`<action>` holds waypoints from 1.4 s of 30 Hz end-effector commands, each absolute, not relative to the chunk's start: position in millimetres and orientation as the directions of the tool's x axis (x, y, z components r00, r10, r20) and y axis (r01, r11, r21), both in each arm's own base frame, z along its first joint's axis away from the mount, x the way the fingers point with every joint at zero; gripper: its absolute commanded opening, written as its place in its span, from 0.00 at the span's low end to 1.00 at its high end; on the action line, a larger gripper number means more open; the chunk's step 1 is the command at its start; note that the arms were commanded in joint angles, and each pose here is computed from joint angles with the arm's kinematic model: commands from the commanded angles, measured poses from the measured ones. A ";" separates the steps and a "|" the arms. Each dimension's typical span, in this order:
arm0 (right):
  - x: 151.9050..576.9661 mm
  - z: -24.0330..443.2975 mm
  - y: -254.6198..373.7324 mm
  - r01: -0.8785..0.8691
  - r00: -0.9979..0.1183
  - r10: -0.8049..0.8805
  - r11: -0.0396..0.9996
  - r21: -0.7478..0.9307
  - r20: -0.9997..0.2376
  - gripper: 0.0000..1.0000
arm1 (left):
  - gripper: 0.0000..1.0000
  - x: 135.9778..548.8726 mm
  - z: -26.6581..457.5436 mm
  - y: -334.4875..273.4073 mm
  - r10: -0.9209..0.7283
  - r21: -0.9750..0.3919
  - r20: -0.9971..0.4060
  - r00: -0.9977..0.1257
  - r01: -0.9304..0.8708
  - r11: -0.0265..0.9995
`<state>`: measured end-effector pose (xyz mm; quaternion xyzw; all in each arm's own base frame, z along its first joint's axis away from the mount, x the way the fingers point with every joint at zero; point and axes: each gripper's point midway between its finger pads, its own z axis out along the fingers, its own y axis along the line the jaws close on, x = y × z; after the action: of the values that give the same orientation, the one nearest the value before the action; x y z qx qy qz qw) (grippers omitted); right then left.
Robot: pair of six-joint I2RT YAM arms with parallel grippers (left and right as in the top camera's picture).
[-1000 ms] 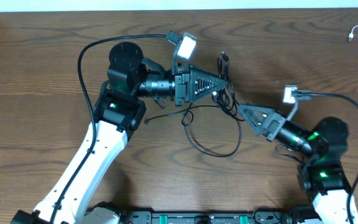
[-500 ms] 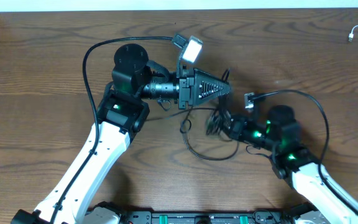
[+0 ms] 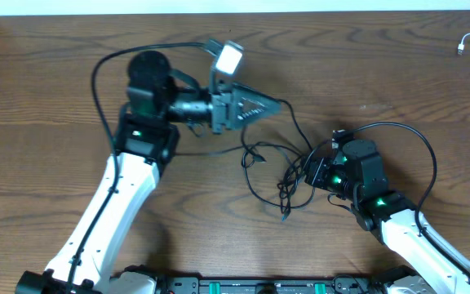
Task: Untangle cables
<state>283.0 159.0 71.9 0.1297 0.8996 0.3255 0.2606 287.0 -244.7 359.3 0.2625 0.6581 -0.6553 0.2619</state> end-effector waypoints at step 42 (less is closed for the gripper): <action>335.6 146.6 126.2 0.181 -0.608 0.767 0.387 0.904 -0.207 0.02 | 0.98 271.2 190.1 -197.2 0.075 -0.662 -0.322 -0.944 0.281 0.695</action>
<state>323.1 151.6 148.2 0.2171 0.7932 0.4771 0.3099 265.8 -204.3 188.5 0.1053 0.9011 -0.4037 0.1180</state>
